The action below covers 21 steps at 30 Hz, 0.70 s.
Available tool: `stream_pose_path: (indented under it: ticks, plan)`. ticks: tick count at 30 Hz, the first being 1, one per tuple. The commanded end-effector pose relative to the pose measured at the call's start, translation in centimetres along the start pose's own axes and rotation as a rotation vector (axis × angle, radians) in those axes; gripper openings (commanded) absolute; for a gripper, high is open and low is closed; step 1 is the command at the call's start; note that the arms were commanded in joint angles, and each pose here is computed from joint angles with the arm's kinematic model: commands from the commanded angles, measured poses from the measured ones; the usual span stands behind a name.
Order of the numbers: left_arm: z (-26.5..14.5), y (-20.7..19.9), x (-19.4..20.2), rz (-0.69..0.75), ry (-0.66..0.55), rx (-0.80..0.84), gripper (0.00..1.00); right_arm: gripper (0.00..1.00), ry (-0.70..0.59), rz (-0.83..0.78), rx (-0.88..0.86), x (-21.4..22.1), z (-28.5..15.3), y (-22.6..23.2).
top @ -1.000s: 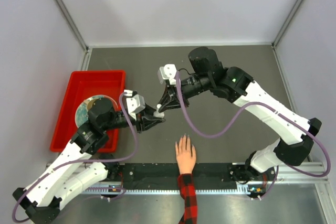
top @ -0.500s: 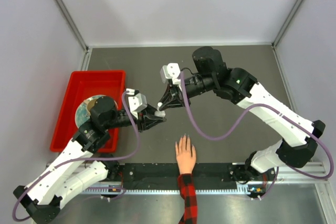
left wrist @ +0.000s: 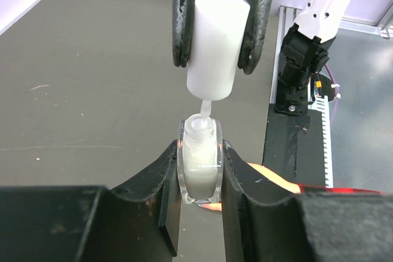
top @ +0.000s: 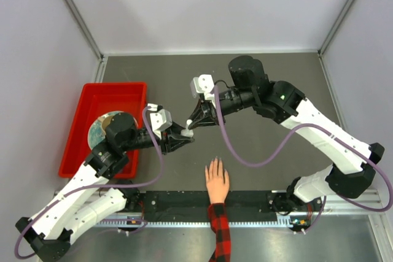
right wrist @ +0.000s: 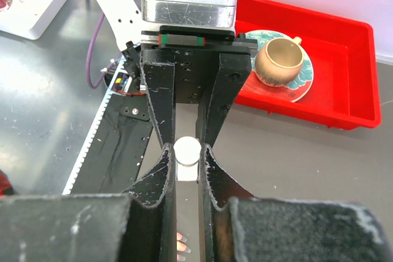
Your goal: Paint the nails
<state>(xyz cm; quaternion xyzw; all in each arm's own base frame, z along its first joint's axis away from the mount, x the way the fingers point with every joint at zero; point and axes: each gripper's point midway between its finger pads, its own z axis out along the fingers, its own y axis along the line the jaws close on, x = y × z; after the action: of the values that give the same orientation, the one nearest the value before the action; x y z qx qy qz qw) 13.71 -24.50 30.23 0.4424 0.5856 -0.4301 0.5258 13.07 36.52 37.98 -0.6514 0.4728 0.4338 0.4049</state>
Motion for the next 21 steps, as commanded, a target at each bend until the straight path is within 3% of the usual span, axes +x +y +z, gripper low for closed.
stream_pose_path:
  ticks: [1,21]
  plan:
    - [-0.37,-0.02,-2.56,0.052,-0.058,-0.011,0.00,0.00,-0.044,-0.053,0.022,-1.68,-1.21,0.18]
    - [-0.33,-0.01,-2.43,0.053,-0.054,-0.009,0.00,0.00,-0.051,-0.062,0.040,-2.14,-1.92,0.02]
